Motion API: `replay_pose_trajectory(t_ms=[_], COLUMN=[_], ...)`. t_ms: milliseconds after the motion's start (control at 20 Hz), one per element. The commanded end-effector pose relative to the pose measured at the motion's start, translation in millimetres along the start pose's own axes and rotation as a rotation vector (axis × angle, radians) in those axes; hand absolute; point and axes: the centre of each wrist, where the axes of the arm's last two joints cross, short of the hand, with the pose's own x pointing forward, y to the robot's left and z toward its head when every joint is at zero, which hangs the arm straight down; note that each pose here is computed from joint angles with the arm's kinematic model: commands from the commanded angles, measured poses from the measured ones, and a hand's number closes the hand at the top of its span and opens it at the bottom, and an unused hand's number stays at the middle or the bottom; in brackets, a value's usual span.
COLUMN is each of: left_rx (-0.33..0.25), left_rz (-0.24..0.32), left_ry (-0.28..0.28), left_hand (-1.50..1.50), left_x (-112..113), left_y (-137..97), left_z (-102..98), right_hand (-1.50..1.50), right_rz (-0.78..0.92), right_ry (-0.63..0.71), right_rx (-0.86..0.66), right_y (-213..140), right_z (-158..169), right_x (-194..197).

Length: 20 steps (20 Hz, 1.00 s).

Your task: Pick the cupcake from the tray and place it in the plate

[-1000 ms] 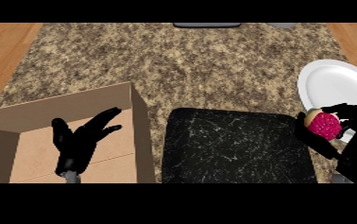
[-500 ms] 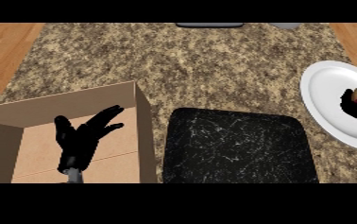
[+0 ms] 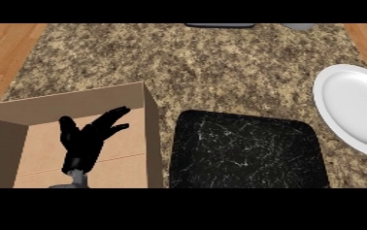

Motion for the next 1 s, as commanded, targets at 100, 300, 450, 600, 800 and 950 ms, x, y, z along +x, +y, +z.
replay_pose_trajectory(t_ms=[100, 300, 450, 600, 800, 950], left_rx=[-0.023, 0.007, -0.009, 0.008, 0.038, 0.021], left_rz=[-0.009, -0.013, 0.003, -0.008, -0.009, 0.021], left_ry=[-0.012, -0.013, -0.006, -0.023, -0.006, 0.012], left_hand=[0.00, 0.00, 0.00, 0.00, 0.00, 0.00], left_x=[3.8, 0.9, -5.7, 5.6, -0.4, -15.3], left_y=[-12.8, -5.0, -7.6, -6.0, 3.0, -3.1], left_z=[-3.3, -3.5, -2.1, -7.3, -6.8, -3.0], right_hand=[-1.50, -1.50, -1.50, -1.50, -1.50, -1.50], right_rz=[0.136, 0.008, -0.097, -0.253, -0.390, -0.441], right_ry=[0.132, 0.075, 0.026, -0.022, 0.009, 0.031], right_rx=[0.232, 0.273, 0.248, 0.160, 0.095, 0.078], right_y=[-11.7, -1.2, 12.4, 12.2, -8.1, -44.3], right_z=[-12.5, -16.2, -3.6, -6.6, -20.3, -22.8], right_x=[-24.7, -18.0, -22.4, -19.2, -23.2, -47.5])
